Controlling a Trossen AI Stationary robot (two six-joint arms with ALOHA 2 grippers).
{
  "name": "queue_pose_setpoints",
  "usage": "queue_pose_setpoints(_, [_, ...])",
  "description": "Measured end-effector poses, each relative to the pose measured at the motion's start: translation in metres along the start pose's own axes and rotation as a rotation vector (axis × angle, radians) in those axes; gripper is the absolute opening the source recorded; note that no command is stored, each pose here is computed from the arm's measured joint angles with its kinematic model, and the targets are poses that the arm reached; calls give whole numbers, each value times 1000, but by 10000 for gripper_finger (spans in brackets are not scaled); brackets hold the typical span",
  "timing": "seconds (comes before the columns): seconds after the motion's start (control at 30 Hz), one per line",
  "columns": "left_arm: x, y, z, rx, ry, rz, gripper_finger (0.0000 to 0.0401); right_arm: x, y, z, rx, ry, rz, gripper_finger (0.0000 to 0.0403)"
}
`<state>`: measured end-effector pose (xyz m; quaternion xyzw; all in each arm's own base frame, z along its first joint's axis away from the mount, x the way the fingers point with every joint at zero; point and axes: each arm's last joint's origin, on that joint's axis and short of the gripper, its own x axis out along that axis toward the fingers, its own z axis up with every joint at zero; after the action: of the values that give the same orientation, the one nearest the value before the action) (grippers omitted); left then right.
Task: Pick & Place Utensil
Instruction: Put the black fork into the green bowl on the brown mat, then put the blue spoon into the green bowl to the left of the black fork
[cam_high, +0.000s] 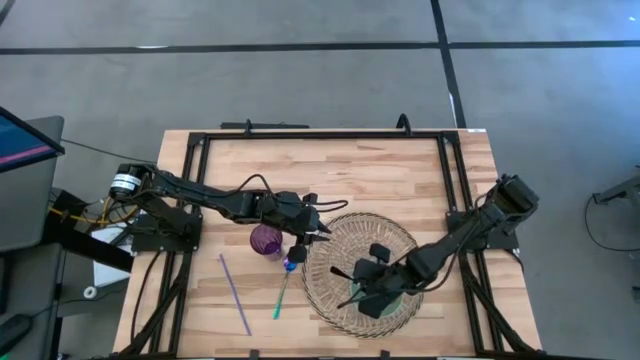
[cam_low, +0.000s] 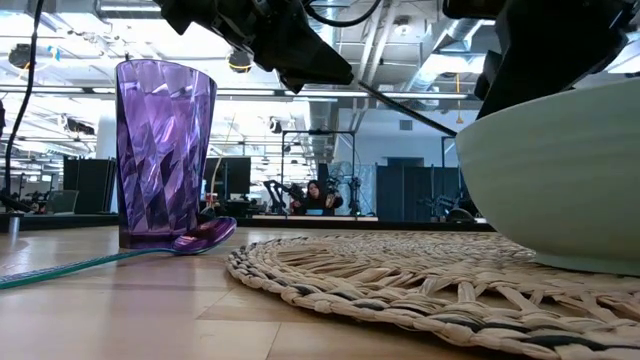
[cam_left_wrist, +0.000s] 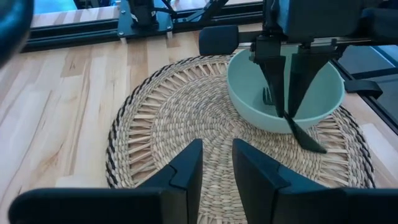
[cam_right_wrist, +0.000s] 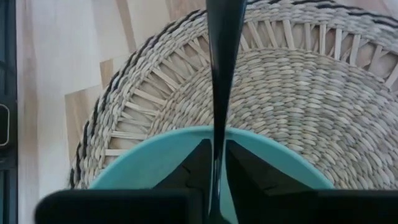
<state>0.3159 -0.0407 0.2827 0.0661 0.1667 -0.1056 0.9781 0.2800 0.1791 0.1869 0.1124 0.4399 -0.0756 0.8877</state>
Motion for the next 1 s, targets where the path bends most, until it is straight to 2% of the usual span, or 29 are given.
queue_pose_setpoints(0.27, [0,0,0,0,0,0,88,-5,1,3,-20,8,10,71])
queue_pose_setpoints(0.4, [0,0,0,0,-2,0,88,-21,3,15,-26,-5,16,71])
queue_pose_setpoints(0.53, [0,0,1,1,-8,1,88,-41,4,26,-109,-66,3,71])
queue_pose_setpoints(0.8, [-1,1,11,8,-112,14,88,-88,-12,43,-219,-287,-138,70])
queue_pose_setpoints(1.0, [-1,2,13,10,-137,17,88,-114,-33,47,-320,-303,-204,70])
